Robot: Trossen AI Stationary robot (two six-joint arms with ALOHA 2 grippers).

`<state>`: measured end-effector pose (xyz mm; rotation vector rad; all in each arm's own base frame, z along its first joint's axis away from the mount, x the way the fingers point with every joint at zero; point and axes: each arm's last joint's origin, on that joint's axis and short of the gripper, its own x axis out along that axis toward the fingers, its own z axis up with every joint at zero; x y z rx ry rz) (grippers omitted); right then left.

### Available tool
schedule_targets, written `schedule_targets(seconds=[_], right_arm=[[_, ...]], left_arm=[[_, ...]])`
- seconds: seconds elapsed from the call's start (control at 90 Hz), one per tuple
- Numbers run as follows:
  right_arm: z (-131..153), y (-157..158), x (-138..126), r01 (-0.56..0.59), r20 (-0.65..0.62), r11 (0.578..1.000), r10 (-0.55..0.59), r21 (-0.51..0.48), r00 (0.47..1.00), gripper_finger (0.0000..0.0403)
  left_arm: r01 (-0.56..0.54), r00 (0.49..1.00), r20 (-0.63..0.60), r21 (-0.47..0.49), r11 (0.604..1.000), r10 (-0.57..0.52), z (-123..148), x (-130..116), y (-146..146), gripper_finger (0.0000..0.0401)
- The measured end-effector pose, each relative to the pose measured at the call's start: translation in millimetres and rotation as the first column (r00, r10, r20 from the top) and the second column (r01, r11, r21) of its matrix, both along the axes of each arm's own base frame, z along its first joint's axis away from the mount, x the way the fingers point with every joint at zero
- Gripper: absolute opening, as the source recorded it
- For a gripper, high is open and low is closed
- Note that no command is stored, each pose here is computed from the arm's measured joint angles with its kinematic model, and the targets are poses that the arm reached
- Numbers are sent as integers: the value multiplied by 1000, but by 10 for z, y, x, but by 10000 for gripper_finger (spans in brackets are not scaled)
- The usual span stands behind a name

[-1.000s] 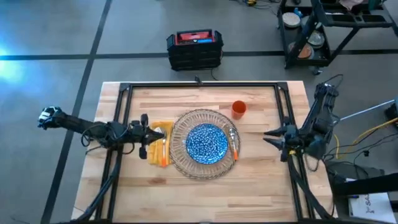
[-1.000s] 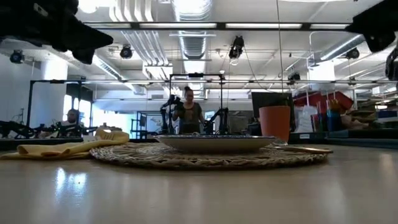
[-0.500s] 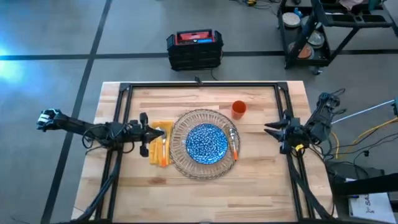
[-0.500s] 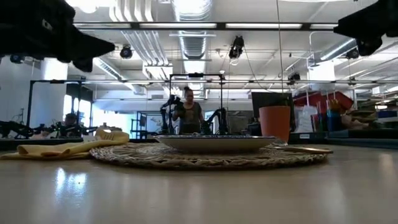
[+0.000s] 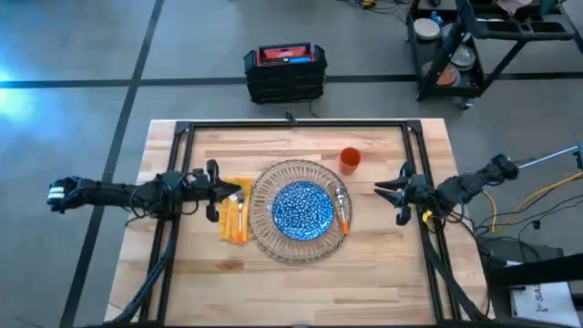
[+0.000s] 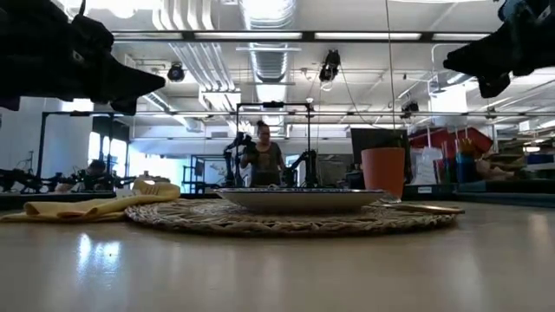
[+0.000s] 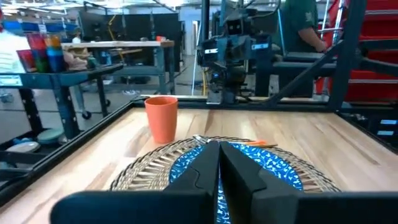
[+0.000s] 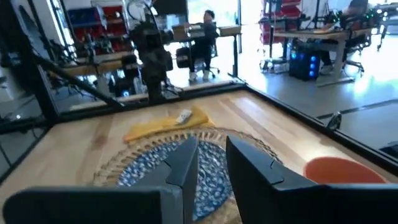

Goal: Set table place
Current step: Return to Home Position

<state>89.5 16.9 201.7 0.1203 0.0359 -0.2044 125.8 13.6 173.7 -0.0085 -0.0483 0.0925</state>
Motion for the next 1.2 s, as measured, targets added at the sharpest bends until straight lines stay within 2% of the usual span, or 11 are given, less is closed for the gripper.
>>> schedule_targets(seconds=[0.233,0.478,0.656,0.833,0.911,1.111,1.2], right_arm=[[-104,-156,151,7,36,1000,-8,31,999,69],[-320,-360,290,31,-26,997,-29,66,999,69],[-321,-391,278,90,-55,994,-87,59,995,69],[-404,-383,183,127,-142,987,-112,97,983,69],[-417,-371,137,113,-136,988,-98,108,986,69],[-284,-341,29,50,32,995,-53,88,998,69],[-275,-333,11,38,-16,995,-37,92,999,69]], left_arm=[[49,999,-3,-14,999,-49,-10,-2,0,0],[51,998,-29,-47,998,-52,-42,12,1,0],[114,992,-37,-79,990,-117,-53,13,-19,0],[111,988,-96,-93,989,-120,-113,9,-20,0],[116,989,-80,-91,989,-124,-97,9,-25,0],[194,980,60,-23,981,-192,49,-22,-99,0],[211,976,64,-18,977,-210,56,-44,-122,0]])
